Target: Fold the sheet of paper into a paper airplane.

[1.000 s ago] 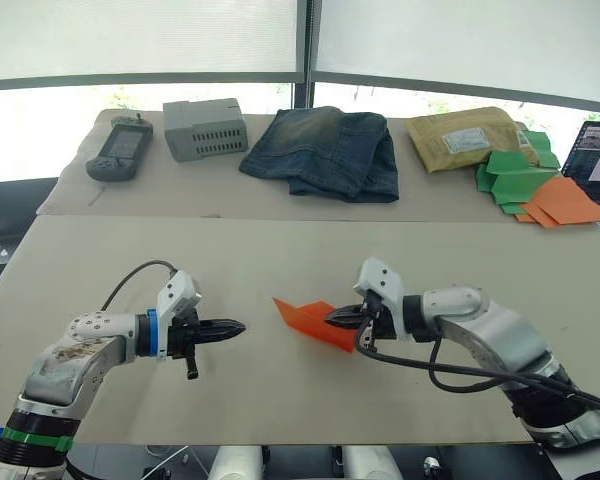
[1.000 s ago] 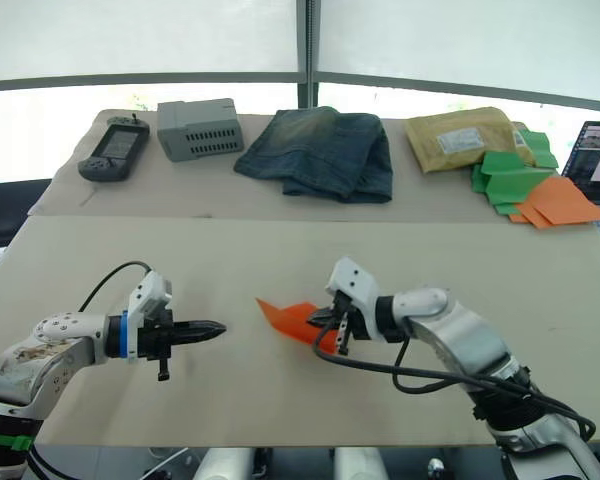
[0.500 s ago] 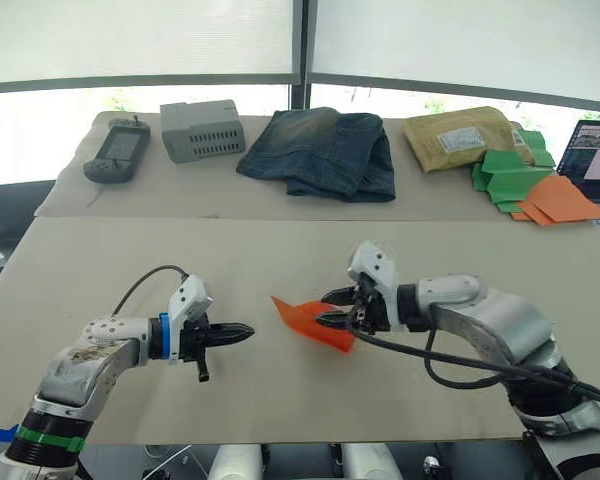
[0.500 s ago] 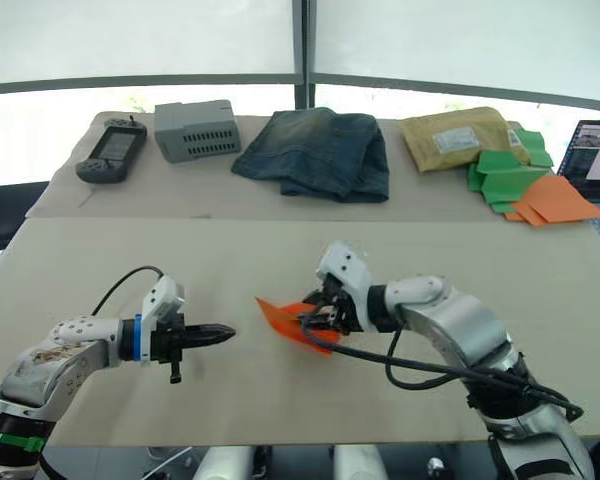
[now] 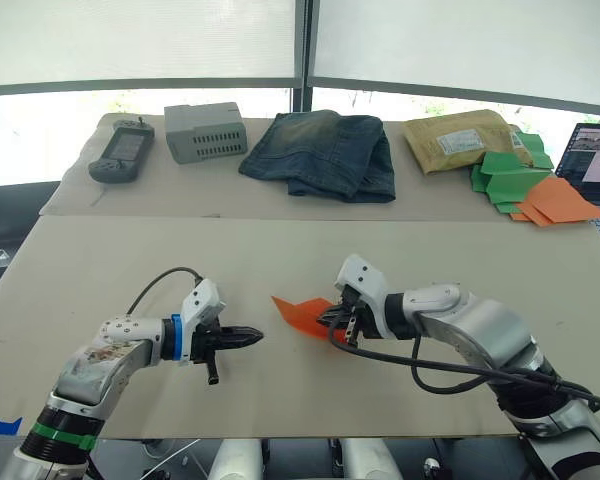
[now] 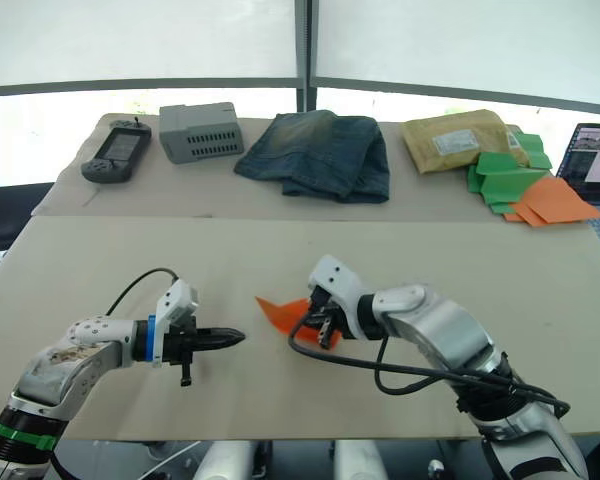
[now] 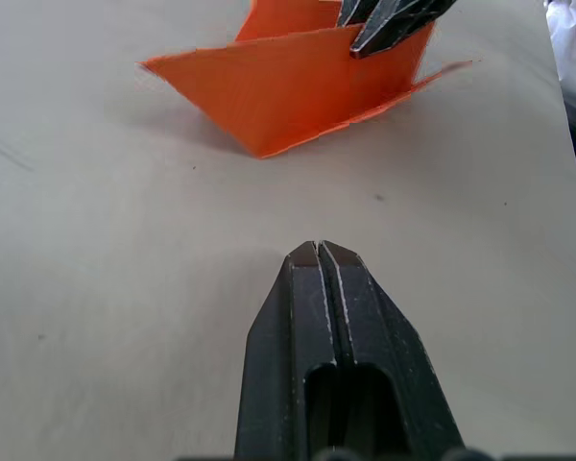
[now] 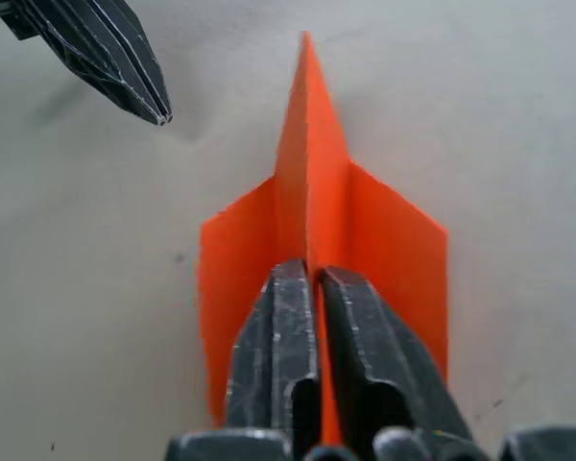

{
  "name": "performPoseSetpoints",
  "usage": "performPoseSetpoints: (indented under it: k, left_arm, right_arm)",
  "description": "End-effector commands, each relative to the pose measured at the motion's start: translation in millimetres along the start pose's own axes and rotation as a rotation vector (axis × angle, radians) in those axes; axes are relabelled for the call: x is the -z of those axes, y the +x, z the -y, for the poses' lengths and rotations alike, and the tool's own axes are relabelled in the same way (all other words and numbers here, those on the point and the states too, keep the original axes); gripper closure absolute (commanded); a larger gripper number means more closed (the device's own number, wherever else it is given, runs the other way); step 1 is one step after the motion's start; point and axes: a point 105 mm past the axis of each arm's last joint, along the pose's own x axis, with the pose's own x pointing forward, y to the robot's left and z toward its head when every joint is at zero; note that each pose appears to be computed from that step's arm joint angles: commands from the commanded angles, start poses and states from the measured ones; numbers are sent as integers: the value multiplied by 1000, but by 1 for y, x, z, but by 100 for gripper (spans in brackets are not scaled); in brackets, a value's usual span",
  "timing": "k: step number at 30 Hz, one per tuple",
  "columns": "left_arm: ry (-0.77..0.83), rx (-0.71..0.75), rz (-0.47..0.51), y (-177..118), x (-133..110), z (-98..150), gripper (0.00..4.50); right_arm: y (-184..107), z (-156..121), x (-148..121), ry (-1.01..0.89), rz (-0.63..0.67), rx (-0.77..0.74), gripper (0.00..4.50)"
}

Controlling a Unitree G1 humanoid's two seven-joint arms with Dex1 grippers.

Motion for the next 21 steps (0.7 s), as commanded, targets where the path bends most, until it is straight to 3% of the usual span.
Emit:
performPoseSetpoints:
  k: [1, 9, 13, 16, 21]
  left_arm:
    - [25, 5, 59, 1, -15, -3, 450]
    - [34, 8, 70, 7, -20, -8, 450]
    - [44, -6, 83, 9, -23, -10, 450]
    - [38, -21, 82, 12, -23, -12, 450]
    - [56, -70, 88, 17, -23, -18, 450]
  right_arm:
    - [-28, 21, -6, 33, 50, 103, 446]
    - [-86, 65, -4, 118, 102, 281, 446]
    - [-136, 116, 13, 216, 128, 534, 446]
    - [-173, 154, 27, 337, 219, 738, 446]
    - [-196, 183, 53, 459, 276, 905, 446]
